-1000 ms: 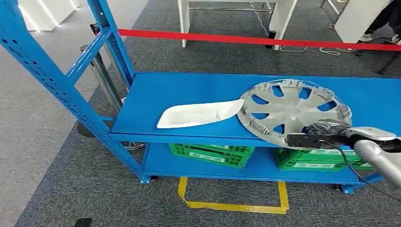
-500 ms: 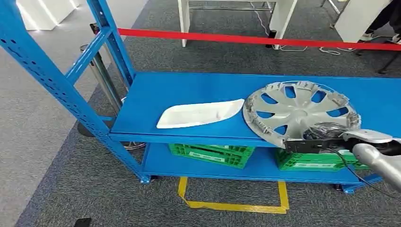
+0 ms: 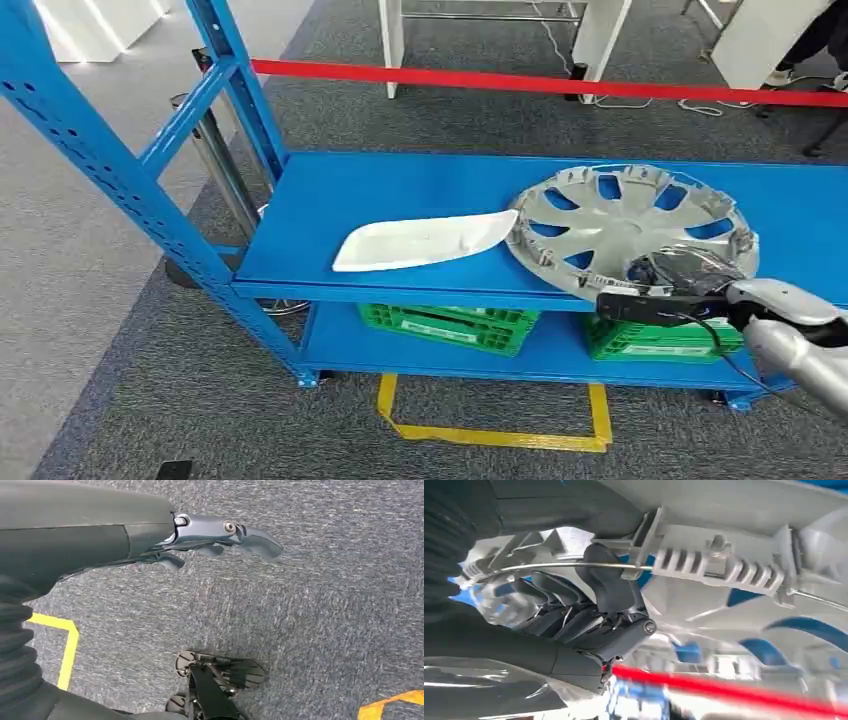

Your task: Take the parts from the cabinet and place them on the table.

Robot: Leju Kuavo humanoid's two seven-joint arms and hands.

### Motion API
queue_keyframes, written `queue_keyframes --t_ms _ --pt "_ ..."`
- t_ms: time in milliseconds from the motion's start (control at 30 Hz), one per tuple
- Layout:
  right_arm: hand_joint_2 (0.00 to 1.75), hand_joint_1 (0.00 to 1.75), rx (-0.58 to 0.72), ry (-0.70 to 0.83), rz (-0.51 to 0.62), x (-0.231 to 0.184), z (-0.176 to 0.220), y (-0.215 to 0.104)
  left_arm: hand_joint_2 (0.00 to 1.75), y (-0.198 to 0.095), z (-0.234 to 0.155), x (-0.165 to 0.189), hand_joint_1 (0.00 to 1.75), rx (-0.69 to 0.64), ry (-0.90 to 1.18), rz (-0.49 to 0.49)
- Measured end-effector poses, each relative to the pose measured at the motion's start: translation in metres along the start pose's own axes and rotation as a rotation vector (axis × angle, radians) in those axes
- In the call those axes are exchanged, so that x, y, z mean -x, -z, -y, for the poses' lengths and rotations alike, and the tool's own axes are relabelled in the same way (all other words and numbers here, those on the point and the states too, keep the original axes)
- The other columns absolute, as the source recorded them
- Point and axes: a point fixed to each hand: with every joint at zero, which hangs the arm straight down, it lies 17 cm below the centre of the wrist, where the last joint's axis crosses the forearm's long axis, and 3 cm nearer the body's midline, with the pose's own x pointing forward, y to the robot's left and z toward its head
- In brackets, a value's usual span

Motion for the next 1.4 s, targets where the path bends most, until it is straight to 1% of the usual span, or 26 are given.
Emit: queue_keyframes --t_ms 167,333,500,633,900,1033,1200,1400 --pt "1.75 1.75 0.235 0.099 0.151 -0.059 0.011 -0.039 1.75 -0.001 -0.001 -0.001 0.00 -0.005 -0.035 0.017" --pt "1.75 1.75 0.387 0.179 0.246 -0.100 0.023 -0.076 1.75 -0.002 -0.002 -0.002 0.00 -0.008 -0.100 0.021" --pt "1.75 1.75 0.573 0.285 0.358 -0.141 0.054 -0.113 1.75 -0.002 -0.002 -0.002 0.00 -0.007 -0.140 0.017" --pt "1.75 1.75 0.705 0.337 0.425 -0.166 0.077 -0.138 1.75 -0.002 -0.002 -0.004 0.00 -0.006 -0.149 0.028" --pt "1.75 1.75 0.800 0.423 0.482 -0.197 0.089 -0.162 1.75 -0.003 0.001 -0.010 0.00 0.014 -0.156 0.062" --pt "1.75 1.75 0.817 0.480 0.511 -0.207 0.090 -0.166 1.75 -0.003 0.001 -0.014 0.00 0.012 -0.175 0.076" --pt "1.75 1.75 0.825 0.593 0.544 -0.218 0.091 -0.169 1.75 -0.004 0.005 -0.015 0.00 0.032 -0.186 0.077" --pt "1.75 1.75 0.825 0.627 0.556 -0.225 0.091 -0.169 1.75 -0.004 0.008 -0.015 0.00 0.037 -0.190 0.073"
